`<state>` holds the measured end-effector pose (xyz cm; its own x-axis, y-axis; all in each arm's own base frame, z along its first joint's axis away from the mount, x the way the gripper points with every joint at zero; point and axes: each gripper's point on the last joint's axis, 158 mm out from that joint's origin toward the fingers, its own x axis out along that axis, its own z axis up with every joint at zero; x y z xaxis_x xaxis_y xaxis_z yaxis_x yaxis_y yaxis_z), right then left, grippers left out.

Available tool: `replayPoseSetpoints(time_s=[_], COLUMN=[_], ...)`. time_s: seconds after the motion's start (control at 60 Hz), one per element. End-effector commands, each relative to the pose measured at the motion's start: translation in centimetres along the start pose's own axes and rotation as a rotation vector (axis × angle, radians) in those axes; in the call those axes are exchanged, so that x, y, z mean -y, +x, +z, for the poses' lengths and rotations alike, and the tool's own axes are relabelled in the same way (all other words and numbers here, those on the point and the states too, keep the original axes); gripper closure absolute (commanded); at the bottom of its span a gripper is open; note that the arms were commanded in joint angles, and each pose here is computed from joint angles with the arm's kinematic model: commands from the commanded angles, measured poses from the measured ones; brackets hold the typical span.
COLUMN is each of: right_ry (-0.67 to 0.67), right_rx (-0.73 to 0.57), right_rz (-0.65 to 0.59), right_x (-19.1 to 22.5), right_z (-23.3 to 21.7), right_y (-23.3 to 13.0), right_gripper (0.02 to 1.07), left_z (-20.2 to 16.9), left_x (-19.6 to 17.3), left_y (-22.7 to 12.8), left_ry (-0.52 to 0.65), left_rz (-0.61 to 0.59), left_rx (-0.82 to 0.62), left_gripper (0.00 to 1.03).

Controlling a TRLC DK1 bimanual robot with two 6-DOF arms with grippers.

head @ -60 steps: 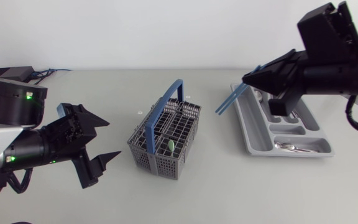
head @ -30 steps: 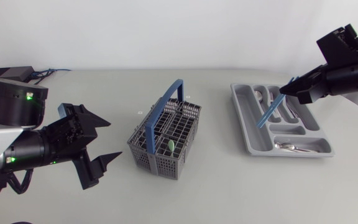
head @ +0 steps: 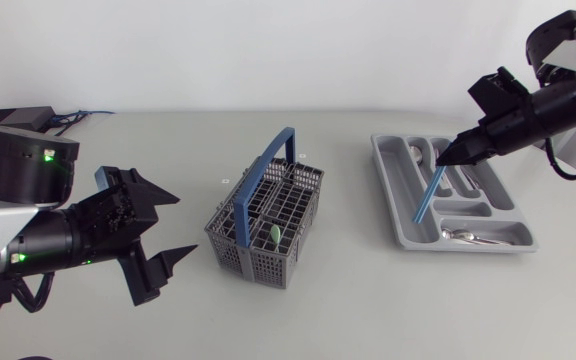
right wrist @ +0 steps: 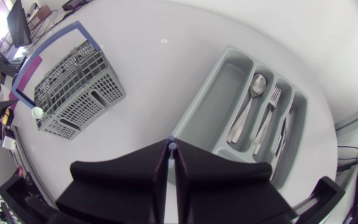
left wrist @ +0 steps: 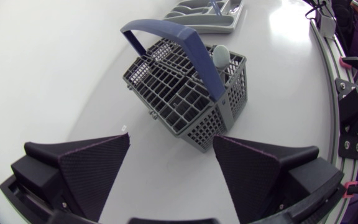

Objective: Unload the cutlery basket into the drawer organizer.

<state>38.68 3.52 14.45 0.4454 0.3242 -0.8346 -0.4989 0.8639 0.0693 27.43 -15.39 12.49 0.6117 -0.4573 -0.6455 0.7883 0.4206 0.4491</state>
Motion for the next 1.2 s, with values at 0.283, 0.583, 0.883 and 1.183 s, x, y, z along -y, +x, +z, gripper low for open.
replayPoseSetpoints(time_s=[0.283, 0.583, 0.883, 1.183], right_ry=[0.043, 0.094, 0.095, -0.045], right_rx=[-0.141, -0.163, -0.073, 0.141], right_rz=[0.052, 0.048, -0.08, -0.069], right_x=[1.3, 3.8, 5.9, -0.5], right_z=[-1.0, -0.1, 1.8, 6.4], right_y=[5.5, 9.3, 9.3, 5.2], right_gripper=[1.01, 1.01, 0.1, 0.07], left_z=[-0.8, -1.1, -1.2, -1.6], left_x=[0.2, -0.2, -0.6, 0.7], left_y=[0.7, 1.1, 1.1, 1.0], left_ry=[0.006, 0.007, 0.007, 0.019], left_rz=[-0.009, -0.007, -0.002, -0.02], left_rx=[-0.026, -0.035, -0.038, -0.034], left_gripper=[0.05, 0.05, 0.05, 0.05])
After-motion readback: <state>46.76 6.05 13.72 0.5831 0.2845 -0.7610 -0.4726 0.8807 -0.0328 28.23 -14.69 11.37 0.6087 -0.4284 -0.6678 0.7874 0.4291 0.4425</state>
